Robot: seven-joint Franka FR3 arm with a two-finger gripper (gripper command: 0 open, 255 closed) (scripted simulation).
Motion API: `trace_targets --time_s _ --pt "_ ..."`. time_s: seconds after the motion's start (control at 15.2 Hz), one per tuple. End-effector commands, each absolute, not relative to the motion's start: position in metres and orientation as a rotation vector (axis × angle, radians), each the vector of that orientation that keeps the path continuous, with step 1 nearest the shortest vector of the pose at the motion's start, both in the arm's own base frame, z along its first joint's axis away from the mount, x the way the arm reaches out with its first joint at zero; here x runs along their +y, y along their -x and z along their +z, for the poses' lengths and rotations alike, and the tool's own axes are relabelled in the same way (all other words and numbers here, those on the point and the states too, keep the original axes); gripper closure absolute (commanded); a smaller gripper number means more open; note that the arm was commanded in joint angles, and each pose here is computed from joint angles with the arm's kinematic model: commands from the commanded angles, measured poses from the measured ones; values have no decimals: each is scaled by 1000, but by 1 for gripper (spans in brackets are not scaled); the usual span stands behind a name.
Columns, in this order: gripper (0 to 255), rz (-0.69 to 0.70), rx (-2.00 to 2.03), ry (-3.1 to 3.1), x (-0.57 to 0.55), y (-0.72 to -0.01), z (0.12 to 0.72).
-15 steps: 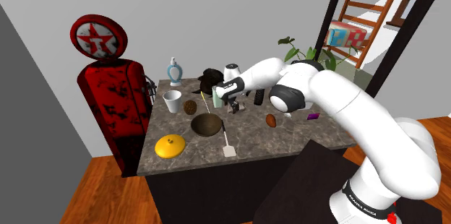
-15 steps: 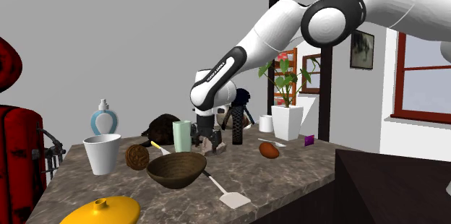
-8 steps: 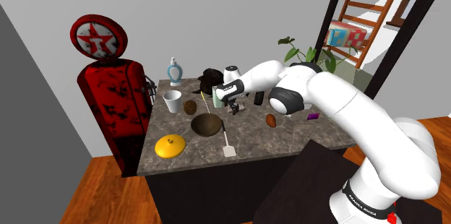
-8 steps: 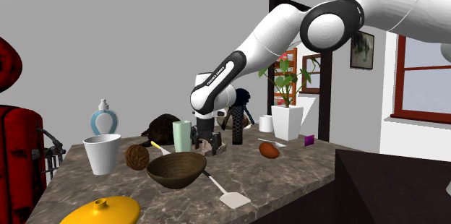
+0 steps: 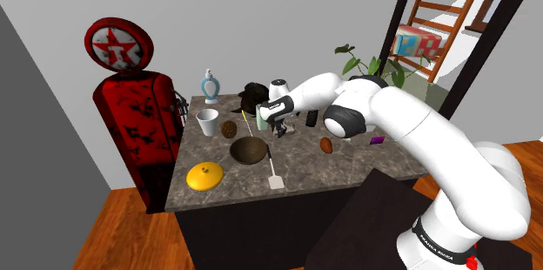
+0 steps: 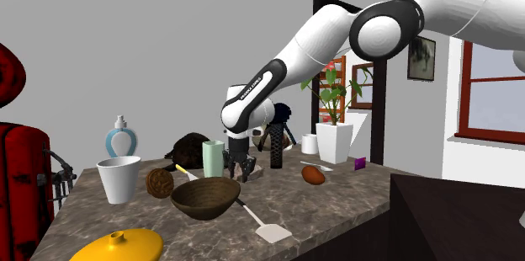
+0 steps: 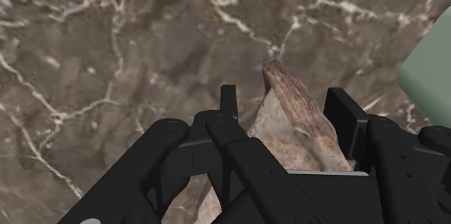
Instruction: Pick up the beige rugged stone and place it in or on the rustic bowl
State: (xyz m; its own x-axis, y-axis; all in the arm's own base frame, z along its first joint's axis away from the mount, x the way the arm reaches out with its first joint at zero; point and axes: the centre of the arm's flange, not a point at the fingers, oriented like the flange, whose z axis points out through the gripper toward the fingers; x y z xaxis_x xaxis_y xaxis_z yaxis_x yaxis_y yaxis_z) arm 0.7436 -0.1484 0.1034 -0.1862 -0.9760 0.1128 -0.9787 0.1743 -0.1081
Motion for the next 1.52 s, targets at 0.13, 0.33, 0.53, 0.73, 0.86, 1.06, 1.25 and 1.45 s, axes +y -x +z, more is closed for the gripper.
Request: trace_targets --time_s 0.13,0.33,0.53,0.73,0.86,1.06,1.25,1.45 --pt "255 243 -2394 -1990 -149 -743 103" --pt "255 243 -2394 -1991 -150 -743 113" --pt "255 243 -2394 -1991 -150 -743 129" --pt "255 243 -2394 -1991 -150 -743 145" --pt "255 243 -2394 -1991 -150 -743 156" --pt "255 243 -2394 -1991 -150 -743 172" --pt "255 243 -2394 -1991 -150 -743 187" --pt "255 243 -2394 -1991 -150 -743 203"
